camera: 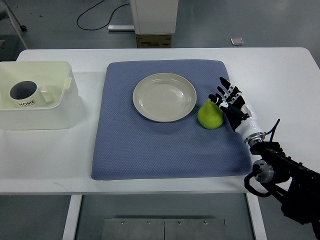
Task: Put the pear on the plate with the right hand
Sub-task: 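Close the right hand fingers around the green pear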
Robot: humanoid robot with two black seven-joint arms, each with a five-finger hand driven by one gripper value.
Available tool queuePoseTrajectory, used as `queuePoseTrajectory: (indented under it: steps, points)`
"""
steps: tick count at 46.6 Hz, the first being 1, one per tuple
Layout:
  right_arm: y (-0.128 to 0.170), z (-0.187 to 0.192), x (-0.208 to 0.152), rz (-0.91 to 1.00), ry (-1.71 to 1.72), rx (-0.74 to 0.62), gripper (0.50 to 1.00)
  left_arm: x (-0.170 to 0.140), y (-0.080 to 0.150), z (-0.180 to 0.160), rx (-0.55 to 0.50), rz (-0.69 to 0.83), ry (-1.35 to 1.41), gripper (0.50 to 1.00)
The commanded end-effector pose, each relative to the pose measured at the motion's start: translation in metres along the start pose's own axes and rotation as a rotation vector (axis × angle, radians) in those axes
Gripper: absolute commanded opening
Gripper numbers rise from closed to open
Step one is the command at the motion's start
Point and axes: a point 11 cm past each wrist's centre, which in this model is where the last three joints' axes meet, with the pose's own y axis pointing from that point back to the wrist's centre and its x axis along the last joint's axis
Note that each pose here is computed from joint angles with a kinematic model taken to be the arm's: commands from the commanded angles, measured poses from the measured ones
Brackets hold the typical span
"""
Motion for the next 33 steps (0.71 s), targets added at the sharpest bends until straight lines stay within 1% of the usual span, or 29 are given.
queuePoseTrajectory:
  steps: [1, 24, 33]
  points:
    - [0.003, 0.004, 0.000, -0.005, 0.009, -0.013, 1.000, 0.000, 0.000, 0.000, 0.001, 0.000, 0.000, 1.000]
    - [0.010, 0.019, -0.004, -0.029, 0.033, -0.060, 1.000, 0.000, 0.000, 0.000, 0.001, 0.000, 0.000, 1.000]
    - [0.017, 0.028, 0.000, -0.026, 0.051, -0.090, 0.979, 0.000, 0.000, 0.000, 0.000, 0.000, 0.000, 1.000]
